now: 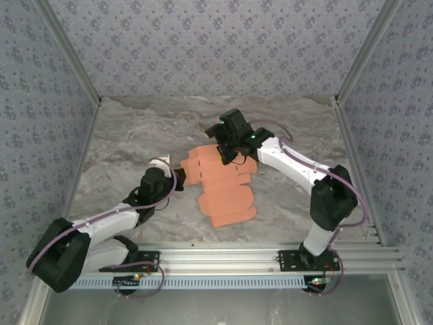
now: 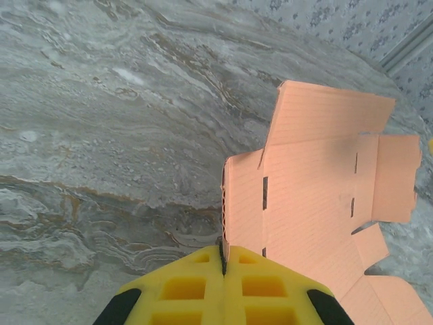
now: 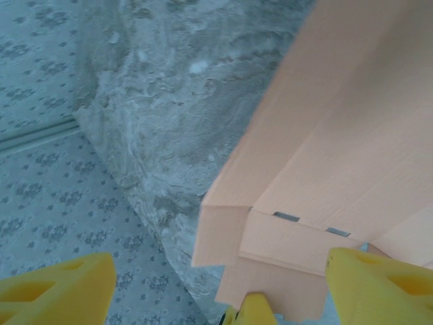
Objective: Fold the paper box
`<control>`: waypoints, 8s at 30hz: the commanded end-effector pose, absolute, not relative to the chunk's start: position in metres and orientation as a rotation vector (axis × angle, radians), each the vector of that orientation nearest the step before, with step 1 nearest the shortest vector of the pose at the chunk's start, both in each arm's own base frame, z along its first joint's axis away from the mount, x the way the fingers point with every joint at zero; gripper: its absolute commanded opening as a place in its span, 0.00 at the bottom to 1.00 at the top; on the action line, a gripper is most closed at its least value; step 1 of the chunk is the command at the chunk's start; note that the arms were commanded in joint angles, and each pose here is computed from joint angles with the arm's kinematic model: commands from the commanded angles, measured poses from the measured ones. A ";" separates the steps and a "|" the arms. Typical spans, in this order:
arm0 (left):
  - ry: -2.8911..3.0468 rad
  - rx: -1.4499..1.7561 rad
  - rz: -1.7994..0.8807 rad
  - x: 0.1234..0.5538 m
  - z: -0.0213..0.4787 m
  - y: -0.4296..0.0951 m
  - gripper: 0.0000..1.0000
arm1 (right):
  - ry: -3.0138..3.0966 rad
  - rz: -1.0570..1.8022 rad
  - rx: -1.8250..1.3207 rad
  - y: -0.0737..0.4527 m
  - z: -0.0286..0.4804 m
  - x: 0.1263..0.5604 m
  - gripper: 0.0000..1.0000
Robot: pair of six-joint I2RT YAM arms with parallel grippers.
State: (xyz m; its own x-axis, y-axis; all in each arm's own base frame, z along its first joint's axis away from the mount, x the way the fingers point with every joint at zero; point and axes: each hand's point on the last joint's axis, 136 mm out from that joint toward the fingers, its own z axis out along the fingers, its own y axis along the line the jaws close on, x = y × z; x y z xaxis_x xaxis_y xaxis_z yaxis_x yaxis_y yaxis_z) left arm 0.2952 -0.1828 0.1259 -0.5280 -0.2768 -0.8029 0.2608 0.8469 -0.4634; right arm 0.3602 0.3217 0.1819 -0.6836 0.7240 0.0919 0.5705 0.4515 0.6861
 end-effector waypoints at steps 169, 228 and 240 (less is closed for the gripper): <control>2.156 0.193 -0.504 0.294 0.136 -0.176 0.99 | 2.135 1.753 0.424 0.326 0.109 0.399 0.00; 2.024 0.496 -0.836 0.289 0.107 -0.266 0.73 | 2.106 1.835 0.512 0.319 0.100 0.393 0.00; 2.027 0.594 -1.050 0.281 0.105 -0.300 0.71 | 2.110 1.828 0.522 0.320 0.096 0.394 0.00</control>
